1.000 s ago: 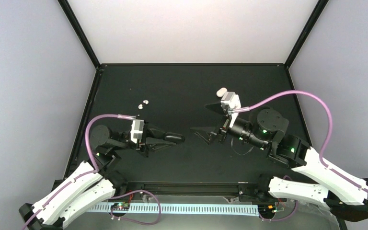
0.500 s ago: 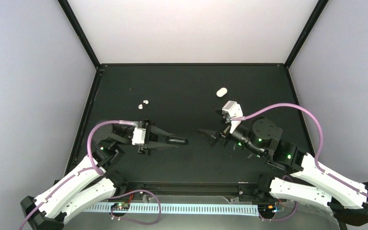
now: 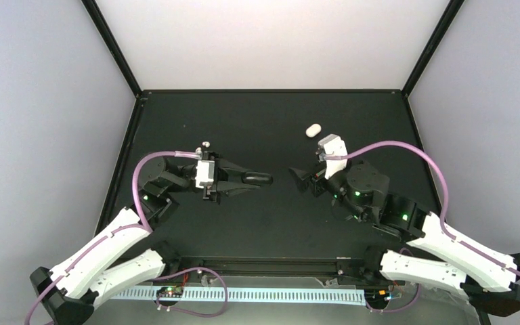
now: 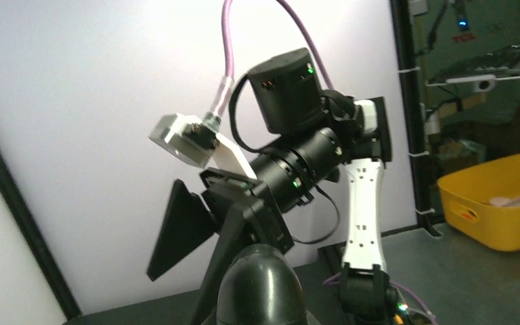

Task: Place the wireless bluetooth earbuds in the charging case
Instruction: Pick up the charging case at the center of the board.

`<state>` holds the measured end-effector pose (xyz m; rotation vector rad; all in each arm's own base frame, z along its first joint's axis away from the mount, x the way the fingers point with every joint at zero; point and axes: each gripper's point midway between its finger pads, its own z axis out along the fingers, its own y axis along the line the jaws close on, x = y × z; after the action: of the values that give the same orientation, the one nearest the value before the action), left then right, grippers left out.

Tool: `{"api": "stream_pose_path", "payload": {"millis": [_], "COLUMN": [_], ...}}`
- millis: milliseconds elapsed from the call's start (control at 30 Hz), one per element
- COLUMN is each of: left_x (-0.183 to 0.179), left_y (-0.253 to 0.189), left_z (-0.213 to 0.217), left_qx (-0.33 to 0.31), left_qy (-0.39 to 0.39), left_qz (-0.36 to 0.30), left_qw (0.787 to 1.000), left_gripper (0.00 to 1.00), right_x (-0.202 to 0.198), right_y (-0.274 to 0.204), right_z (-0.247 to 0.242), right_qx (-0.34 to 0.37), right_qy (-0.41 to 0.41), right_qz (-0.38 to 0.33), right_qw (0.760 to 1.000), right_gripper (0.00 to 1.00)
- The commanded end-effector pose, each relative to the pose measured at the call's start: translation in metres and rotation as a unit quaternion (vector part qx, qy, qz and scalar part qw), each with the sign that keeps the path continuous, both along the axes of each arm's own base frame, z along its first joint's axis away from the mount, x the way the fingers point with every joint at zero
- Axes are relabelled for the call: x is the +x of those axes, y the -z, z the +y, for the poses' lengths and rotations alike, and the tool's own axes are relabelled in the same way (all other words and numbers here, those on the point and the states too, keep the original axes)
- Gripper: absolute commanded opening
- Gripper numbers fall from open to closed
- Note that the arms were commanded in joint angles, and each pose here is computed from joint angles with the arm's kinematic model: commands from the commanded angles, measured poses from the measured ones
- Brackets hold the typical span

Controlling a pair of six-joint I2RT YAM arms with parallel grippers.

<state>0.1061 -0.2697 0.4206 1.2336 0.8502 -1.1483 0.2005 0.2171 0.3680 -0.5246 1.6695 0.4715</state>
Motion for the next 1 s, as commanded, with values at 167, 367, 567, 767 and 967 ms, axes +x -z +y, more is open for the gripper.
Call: {"api": "stream_pose_path", "payload": {"millis": [167, 367, 567, 767, 967], "left_x": [0.022, 0.057, 0.058, 0.025, -0.002], "left_y": [-0.007, 0.009, -0.001, 0.006, 0.014], "left_z": [0.028, 0.056, 0.06, 0.051, 0.034], "left_qx": [-0.072, -0.083, -0.095, -0.067, -0.004], "left_qy": [-0.08, -0.125, -0.111, -0.048, 0.017], "left_qz": [0.09, 0.141, 0.131, 0.126, 0.127], "left_qw": [0.99, 0.979, 0.981, 0.989, 0.992], "left_gripper": [0.02, 0.02, 0.02, 0.01, 0.02], "right_x": [0.027, 0.071, 0.069, 0.011, -0.017], "right_y": [0.034, 0.043, 0.061, 0.011, -0.021], "right_z": [-0.009, -0.037, -0.048, -0.035, -0.023], "right_qx": [0.033, 0.138, 0.187, 0.163, 0.127], "right_qy": [0.1, 0.149, 0.077, -0.07, -0.141], "right_qz": [0.087, 0.164, 0.186, 0.101, 0.081], "right_qw": [0.991, 0.965, 0.961, 0.979, 0.978], "right_gripper": [1.0, 1.0, 1.0, 1.0, 1.0]}}
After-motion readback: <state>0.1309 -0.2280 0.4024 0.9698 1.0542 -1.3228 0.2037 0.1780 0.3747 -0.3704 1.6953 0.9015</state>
